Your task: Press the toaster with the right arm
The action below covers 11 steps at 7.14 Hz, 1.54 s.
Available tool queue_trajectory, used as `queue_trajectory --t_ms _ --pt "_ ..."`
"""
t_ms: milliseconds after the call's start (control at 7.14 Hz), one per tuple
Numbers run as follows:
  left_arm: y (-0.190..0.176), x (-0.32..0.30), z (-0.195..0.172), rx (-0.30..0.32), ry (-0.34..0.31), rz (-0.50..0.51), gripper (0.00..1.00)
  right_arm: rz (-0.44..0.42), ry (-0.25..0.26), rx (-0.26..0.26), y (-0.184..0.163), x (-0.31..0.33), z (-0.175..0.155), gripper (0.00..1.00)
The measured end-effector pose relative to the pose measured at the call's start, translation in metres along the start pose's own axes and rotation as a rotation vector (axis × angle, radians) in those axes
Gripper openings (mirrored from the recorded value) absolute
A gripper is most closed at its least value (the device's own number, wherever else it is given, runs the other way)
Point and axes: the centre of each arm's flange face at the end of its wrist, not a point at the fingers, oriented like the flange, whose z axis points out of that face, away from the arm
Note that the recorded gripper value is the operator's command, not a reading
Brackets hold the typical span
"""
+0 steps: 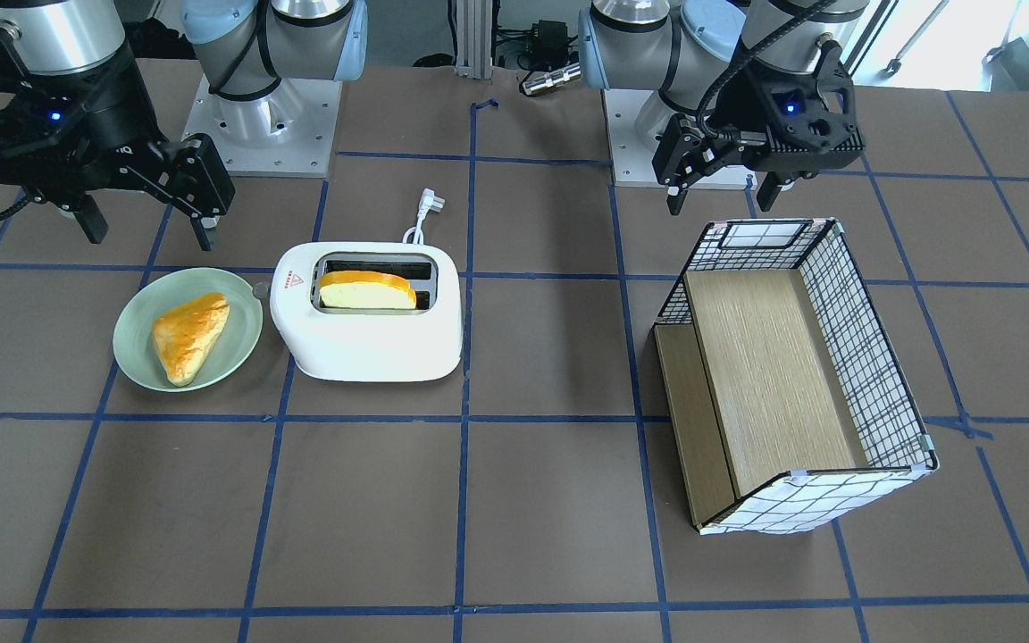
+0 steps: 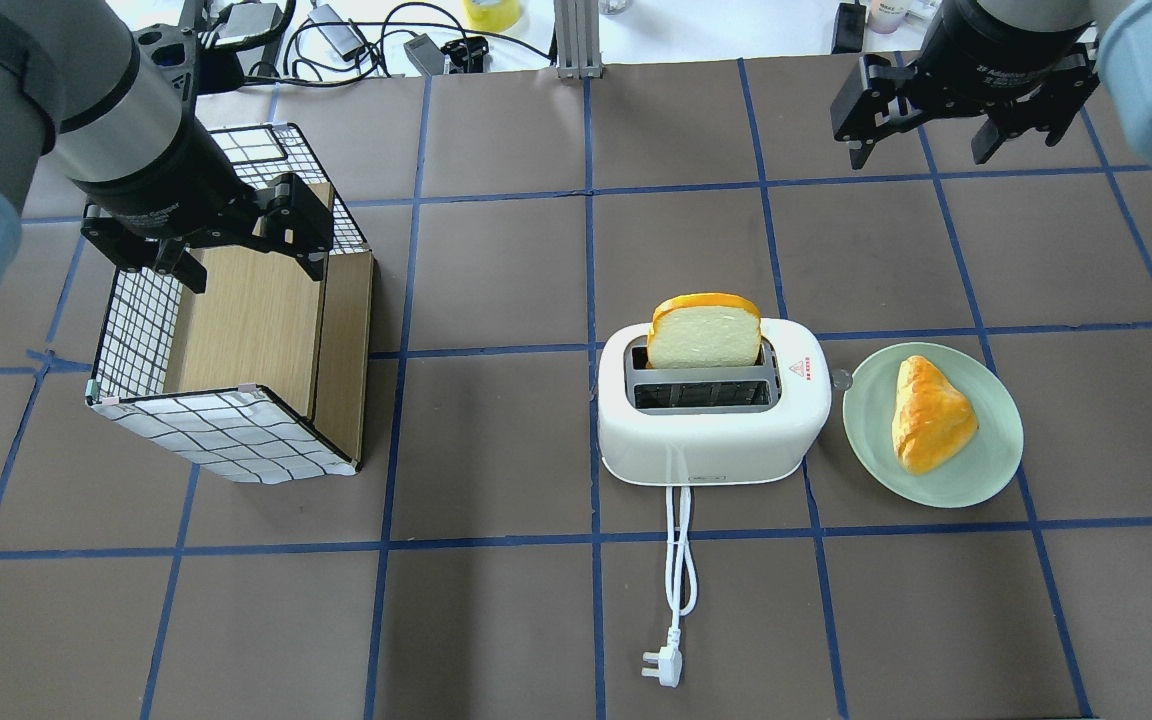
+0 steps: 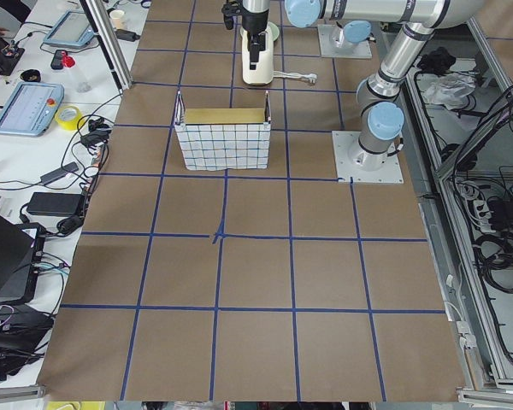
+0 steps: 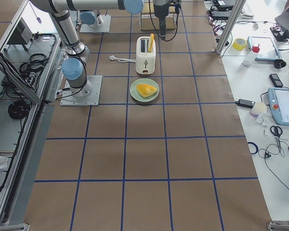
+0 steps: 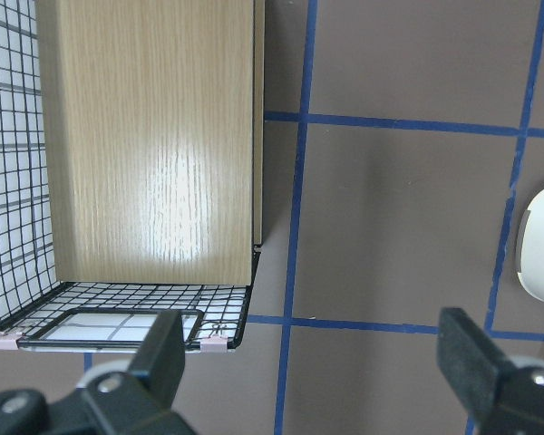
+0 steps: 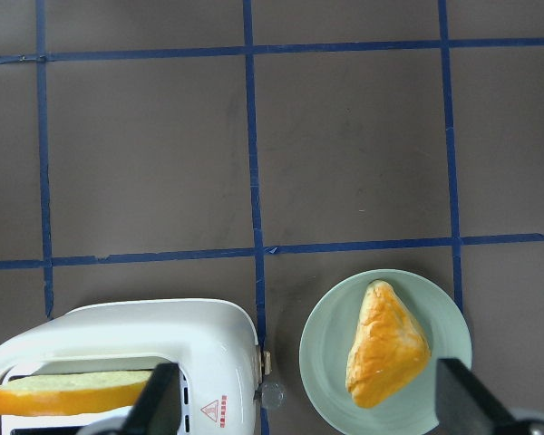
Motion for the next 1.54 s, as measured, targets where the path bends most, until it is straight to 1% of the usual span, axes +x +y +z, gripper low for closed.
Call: queue_trajectory --t_ms 560,700,840,980,1120,1260,1540 --pt "0.000 0.000 0.000 0.000 0.000 0.000 1.00 0.001 0.000 0.000 0.000 0.000 0.000 1.00" --pt "0.000 0.000 0.000 0.000 0.000 0.000 1.00 0.000 0.000 0.000 0.000 0.000 0.000 0.97" --pt "0.000 0.000 0.000 0.000 0.000 0.000 1.00 0.001 0.000 -0.003 0.001 0.000 0.001 0.69" --pt "0.000 0.000 0.000 0.000 0.000 0.000 1.00 0.002 -0.001 -0.010 0.002 0.000 0.003 0.28" --pt "0.000 0.000 0.000 0.000 0.000 0.000 1.00 0.002 -0.006 -0.027 0.005 -0.001 0.006 0.05" --pt "0.000 0.000 0.000 0.000 0.000 0.000 1.00 0.001 -0.017 -0.055 0.008 -0.002 0.010 0.00" --pt "0.000 0.000 0.000 0.000 0.000 0.000 1.00 -0.008 -0.055 -0.140 0.017 -0.005 0.024 0.00"
